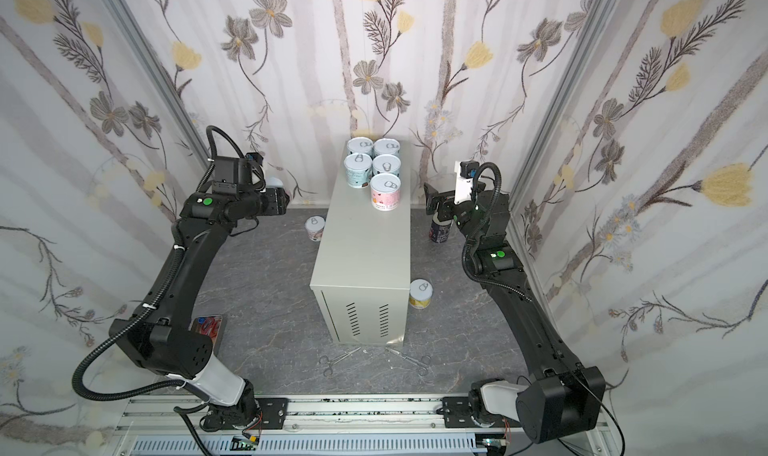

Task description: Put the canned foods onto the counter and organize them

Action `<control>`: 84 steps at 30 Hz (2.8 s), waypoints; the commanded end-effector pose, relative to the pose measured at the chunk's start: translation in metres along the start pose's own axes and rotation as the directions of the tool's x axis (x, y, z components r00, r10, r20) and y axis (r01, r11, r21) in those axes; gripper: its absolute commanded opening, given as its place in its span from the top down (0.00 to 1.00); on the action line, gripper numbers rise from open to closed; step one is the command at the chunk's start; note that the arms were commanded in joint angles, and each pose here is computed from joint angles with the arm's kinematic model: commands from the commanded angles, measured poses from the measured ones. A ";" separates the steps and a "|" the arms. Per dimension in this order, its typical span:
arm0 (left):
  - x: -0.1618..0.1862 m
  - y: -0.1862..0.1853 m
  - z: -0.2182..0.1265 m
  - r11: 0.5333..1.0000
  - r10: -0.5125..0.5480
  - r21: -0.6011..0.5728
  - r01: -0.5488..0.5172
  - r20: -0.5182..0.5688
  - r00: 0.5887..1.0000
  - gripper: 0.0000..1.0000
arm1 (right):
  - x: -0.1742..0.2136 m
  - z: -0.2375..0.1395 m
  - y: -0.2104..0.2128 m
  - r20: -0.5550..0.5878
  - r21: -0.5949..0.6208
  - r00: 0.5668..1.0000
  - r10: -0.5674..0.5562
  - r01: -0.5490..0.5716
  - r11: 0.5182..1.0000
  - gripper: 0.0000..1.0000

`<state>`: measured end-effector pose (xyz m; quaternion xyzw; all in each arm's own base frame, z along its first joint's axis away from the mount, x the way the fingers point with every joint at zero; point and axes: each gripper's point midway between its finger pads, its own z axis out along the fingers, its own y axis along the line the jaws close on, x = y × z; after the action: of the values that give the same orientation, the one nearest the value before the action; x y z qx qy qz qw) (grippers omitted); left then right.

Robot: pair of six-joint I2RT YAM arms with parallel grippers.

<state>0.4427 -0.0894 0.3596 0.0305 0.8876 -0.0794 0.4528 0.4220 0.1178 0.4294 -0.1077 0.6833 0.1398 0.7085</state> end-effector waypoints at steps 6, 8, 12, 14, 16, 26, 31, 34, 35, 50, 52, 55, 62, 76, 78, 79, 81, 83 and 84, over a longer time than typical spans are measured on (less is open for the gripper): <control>-0.025 -0.056 -0.037 0.980 0.055 0.184 -0.070 0.083 0.995 0.49 | -0.020 0.018 0.006 0.051 -0.049 0.999 0.001 0.001 0.999 0.00; -0.029 -0.064 -0.043 0.976 0.066 0.201 -0.084 0.094 0.993 0.49 | -0.021 0.023 0.008 0.051 -0.059 0.999 0.002 0.001 0.998 0.00; -0.031 -0.085 -0.050 0.957 0.096 0.263 -0.120 0.104 0.990 0.49 | -0.020 0.030 0.009 0.048 -0.075 0.999 0.004 -0.001 0.997 0.00; -0.031 -0.094 -0.052 0.949 0.115 0.284 -0.141 0.105 0.988 0.49 | -0.018 0.033 0.010 0.042 -0.081 0.999 0.006 -0.002 0.997 0.00; -0.031 -0.104 -0.053 0.941 0.135 0.298 -0.160 0.104 0.985 0.49 | -0.015 0.035 0.010 0.036 -0.086 0.999 0.010 -0.007 0.996 0.00; -0.033 -0.141 -0.056 0.906 0.222 0.344 -0.247 0.112 0.969 0.49 | -0.004 0.039 0.013 0.004 -0.102 1.000 0.025 -0.024 0.995 0.00; -0.027 -0.154 -0.054 0.893 0.249 0.360 -0.271 0.108 0.963 0.49 | -0.002 0.039 0.014 -0.004 -0.109 1.000 0.031 -0.031 0.994 0.00; -0.026 -0.159 -0.052 0.890 0.256 0.363 -0.277 0.106 0.961 0.48 | 0.000 0.041 0.015 -0.009 -0.116 0.999 0.039 -0.040 0.992 0.00; -0.026 -0.161 -0.051 0.888 0.257 0.367 -0.279 0.107 0.960 0.48 | 0.001 0.041 0.016 -0.011 -0.121 0.999 0.042 -0.043 0.992 0.00; -0.020 -0.183 -0.028 0.876 0.273 0.390 -0.284 0.086 0.958 0.43 | 0.009 0.040 0.021 -0.027 -0.138 0.999 0.046 -0.050 0.989 0.00; -0.019 -0.185 -0.027 0.875 0.275 0.391 -0.285 0.083 0.958 0.42 | 0.008 0.039 0.021 -0.021 -0.134 0.999 0.046 -0.048 0.990 0.00; -0.018 -0.187 -0.026 0.872 0.276 0.397 -0.286 0.082 0.958 0.39 | 0.010 0.039 0.021 -0.020 -0.133 0.999 0.046 -0.048 0.990 0.00; -0.014 -0.192 -0.021 0.868 0.286 0.404 -0.290 0.073 0.956 0.34 | 0.012 0.039 0.020 -0.026 -0.132 0.999 0.045 -0.048 0.990 0.00; -0.013 -0.191 -0.016 0.874 0.289 0.388 -0.292 0.067 0.955 0.27 | 0.016 0.038 0.019 -0.037 -0.126 0.999 0.035 -0.039 0.991 0.00; -0.012 -0.192 -0.016 0.873 0.291 0.390 -0.293 0.066 0.954 0.26 | 0.016 0.038 0.019 -0.039 -0.124 0.999 0.033 -0.038 0.992 0.00; -0.012 -0.192 -0.015 0.873 0.293 0.390 -0.294 0.065 0.954 0.26 | 0.017 0.038 0.019 -0.042 -0.121 0.999 0.033 -0.038 0.992 0.00; -0.012 -0.192 -0.014 0.873 0.292 0.389 -0.294 0.065 0.954 0.26 | 0.019 0.038 0.017 -0.047 -0.115 0.999 0.025 -0.031 0.993 0.00; -0.012 -0.193 -0.014 0.871 0.293 0.393 -0.295 0.066 0.954 0.26 | 0.020 0.037 0.017 -0.050 -0.112 0.999 0.021 -0.027 0.993 0.00; -0.012 -0.194 -0.014 0.869 0.293 0.397 -0.296 0.070 0.954 0.25 | 0.020 0.037 0.017 -0.053 -0.112 0.998 0.019 -0.025 0.993 0.00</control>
<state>0.4117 -0.2757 0.3950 0.2533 0.8422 -0.1887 0.4369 0.4527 0.1496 0.4072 -0.1414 0.6987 0.1940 0.6739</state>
